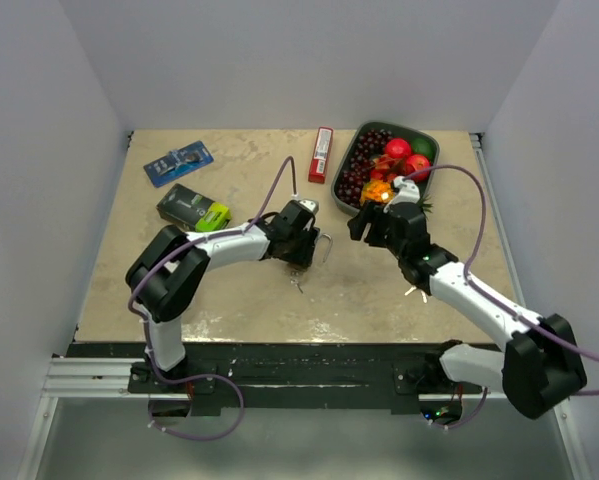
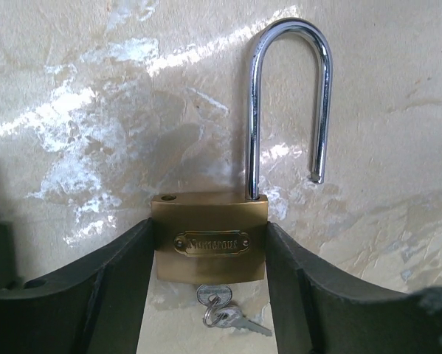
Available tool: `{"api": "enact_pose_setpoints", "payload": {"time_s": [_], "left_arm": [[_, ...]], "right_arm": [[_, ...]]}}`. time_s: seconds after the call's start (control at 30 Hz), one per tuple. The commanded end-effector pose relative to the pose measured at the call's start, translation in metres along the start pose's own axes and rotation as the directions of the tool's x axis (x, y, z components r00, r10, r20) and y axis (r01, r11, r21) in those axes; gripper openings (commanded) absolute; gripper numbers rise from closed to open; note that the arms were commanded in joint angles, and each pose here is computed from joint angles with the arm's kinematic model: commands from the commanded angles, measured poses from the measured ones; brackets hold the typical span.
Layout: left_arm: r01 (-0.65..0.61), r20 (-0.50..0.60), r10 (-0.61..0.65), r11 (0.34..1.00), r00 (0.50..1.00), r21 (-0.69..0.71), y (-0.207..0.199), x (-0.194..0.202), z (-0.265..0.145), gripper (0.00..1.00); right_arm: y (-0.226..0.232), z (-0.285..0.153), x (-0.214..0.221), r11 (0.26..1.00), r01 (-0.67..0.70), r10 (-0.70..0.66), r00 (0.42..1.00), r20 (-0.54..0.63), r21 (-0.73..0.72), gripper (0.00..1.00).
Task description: Unlock with the key
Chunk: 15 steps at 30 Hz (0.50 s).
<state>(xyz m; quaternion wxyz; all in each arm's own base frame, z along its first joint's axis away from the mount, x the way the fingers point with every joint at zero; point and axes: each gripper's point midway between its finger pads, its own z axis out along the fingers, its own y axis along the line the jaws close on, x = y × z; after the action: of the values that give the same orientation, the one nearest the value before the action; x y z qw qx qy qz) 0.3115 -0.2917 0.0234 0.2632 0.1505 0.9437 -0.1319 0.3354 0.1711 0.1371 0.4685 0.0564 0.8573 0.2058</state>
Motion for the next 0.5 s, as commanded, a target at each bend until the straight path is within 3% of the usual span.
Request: {"api": "enact_pose_setpoints", "payload": {"time_s": [0.0,0.1,0.47], "left_arm": [[-0.032,-0.018,0.031,0.998,0.999,-0.044,-0.002,-0.003,0.012,0.0],[-0.034,-0.039,0.034,0.999,0.999,-0.018,-0.015,0.001,0.021,0.0],[0.009,-0.07,-0.008,1.0,0.998,0.019,-0.06,-0.004,0.05,0.0]], "right_arm": [[-0.02,-0.027,-0.036,0.994,0.001,-0.018,0.988,0.153,0.112,0.73],[-0.022,-0.043,-0.055,0.991,-0.006,-0.024,0.974,0.225,0.132,0.76],[-0.038,-0.081,-0.07,0.978,-0.003,-0.058,0.957,0.285,0.208,0.81]]}}
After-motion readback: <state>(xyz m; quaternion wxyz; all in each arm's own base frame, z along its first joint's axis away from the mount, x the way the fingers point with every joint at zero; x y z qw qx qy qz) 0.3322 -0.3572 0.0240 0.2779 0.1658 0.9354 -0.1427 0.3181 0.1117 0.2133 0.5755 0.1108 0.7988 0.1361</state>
